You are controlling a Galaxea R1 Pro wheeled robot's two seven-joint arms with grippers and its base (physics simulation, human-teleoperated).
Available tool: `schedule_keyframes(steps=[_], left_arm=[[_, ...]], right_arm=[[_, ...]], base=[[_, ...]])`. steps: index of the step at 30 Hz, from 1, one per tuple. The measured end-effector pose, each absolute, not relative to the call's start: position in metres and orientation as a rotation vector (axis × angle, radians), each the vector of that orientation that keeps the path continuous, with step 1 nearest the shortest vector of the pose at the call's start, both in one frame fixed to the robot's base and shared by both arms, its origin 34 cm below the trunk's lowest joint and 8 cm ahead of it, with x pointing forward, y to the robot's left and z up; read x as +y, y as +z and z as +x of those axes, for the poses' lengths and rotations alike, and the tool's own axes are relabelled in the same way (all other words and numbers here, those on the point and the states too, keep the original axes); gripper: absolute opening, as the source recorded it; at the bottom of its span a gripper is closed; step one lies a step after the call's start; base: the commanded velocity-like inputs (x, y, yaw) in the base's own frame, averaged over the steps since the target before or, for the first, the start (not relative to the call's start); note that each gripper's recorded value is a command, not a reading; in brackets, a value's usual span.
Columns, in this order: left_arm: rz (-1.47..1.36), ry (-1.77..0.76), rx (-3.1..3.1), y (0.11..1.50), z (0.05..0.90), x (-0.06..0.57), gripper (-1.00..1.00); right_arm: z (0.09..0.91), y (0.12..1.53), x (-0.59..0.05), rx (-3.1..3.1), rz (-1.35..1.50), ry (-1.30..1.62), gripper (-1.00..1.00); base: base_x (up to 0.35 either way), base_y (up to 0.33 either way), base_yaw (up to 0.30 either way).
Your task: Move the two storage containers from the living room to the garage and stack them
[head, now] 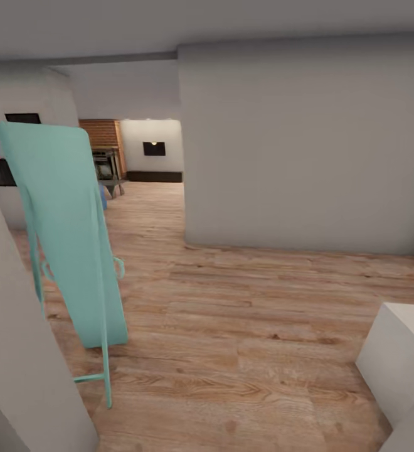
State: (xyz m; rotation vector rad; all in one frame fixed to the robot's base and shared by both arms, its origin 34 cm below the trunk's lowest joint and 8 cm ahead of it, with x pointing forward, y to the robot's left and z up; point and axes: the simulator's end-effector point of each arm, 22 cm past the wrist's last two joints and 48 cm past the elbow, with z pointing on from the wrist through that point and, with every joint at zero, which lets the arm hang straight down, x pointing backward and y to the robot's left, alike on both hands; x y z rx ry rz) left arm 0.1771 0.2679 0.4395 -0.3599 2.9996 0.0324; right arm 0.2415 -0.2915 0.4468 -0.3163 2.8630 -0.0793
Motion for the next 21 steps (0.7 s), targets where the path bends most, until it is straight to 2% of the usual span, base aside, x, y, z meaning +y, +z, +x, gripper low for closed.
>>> schedule_keyframes(steps=[21], left_arm=[[-0.36, 0.034, 2.999, 0.4395, 0.1771, 0.269, 1.0]], right_arm=[[0.2415, 0.4469, -0.292, 2.863, -0.318, -0.078, 1.0]], base=[[0.316, -0.118, 0.0]])
